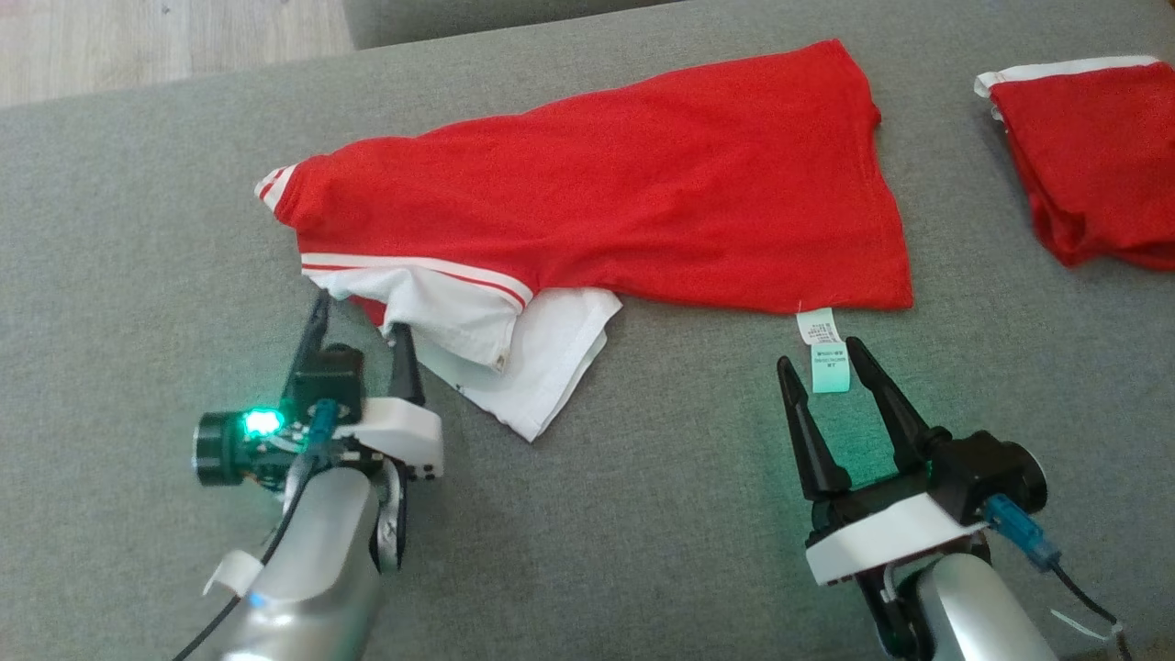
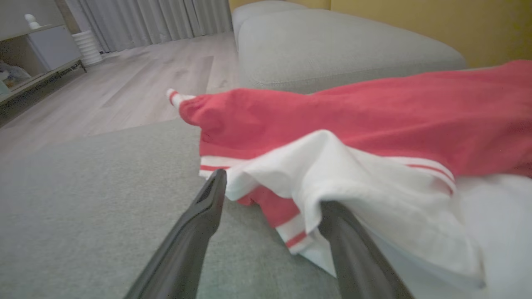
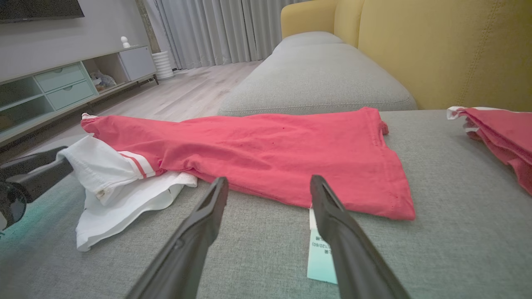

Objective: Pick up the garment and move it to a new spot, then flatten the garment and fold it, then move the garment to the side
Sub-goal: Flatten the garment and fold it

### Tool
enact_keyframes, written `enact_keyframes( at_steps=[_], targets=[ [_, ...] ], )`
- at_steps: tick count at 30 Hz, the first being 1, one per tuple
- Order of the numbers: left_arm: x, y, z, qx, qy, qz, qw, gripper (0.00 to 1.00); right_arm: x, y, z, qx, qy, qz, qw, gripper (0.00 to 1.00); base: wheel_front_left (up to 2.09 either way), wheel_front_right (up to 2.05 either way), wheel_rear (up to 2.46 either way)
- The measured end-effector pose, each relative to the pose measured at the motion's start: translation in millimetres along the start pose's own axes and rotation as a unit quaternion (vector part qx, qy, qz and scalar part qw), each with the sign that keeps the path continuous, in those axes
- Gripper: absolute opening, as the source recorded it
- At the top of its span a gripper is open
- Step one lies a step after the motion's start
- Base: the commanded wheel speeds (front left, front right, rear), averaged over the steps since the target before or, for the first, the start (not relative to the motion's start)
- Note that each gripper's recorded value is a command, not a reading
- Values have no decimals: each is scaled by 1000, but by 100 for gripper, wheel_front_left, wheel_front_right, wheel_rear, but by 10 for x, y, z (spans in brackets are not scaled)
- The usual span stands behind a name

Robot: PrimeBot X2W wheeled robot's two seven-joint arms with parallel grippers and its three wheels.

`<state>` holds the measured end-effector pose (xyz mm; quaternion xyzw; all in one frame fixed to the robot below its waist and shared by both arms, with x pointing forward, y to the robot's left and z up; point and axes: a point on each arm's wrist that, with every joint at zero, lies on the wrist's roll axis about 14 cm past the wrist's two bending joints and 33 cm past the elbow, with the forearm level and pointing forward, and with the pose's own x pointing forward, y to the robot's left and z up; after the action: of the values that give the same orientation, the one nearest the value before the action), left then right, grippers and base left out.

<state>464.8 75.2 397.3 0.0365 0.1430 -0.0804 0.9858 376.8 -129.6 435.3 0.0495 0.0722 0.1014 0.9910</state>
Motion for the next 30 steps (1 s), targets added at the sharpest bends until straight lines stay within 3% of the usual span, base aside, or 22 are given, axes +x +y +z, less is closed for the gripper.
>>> enact_keyframes(
  at_steps=[7, 16, 17, 18, 19, 20, 21, 30],
  targets=[
    [-31, 173, 46, -5, -13, 29, 999, 100, -6, 25, -19, 1, 3, 3, 1000, 100, 0, 0, 0],
    [-105, 94, -135, -7, 12, 7, 1000, 100, -12, 27, -13, 1, 2, 3, 1000, 100, 0, 0, 0],
    [-113, 83, -173, -7, 18, 4, 1000, 94, -11, 26, -16, 1, 3, 3, 1000, 100, 0, 0, 0],
    [-118, 69, -202, -8, 22, 1, 1000, 49, -9, 27, -20, 1, 3, 4, 1000, 100, 0, 0, 0],
    [-119, 63, -217, -9, 24, -1, 1000, 28, -7, 26, -24, 1, 4, 4, 1000, 100, 0, 0, 0],
    [-120, 54, -230, -10, 27, -3, 1000, 28, -5, 28, -28, 2, 4, 4, 1000, 100, 0, 0, 0],
    [-123, 40, -249, -14, 30, -7, 999, 0, -3, 30, -32, 2, 5, 4, 1000, 100, 0, 0, 0],
    [-168, 108, -32, -36, -5, 6, 999, 0, -2, -31, 10, 3, -1, -5, 1000, 100, 0, 0, 0]
  ],
)
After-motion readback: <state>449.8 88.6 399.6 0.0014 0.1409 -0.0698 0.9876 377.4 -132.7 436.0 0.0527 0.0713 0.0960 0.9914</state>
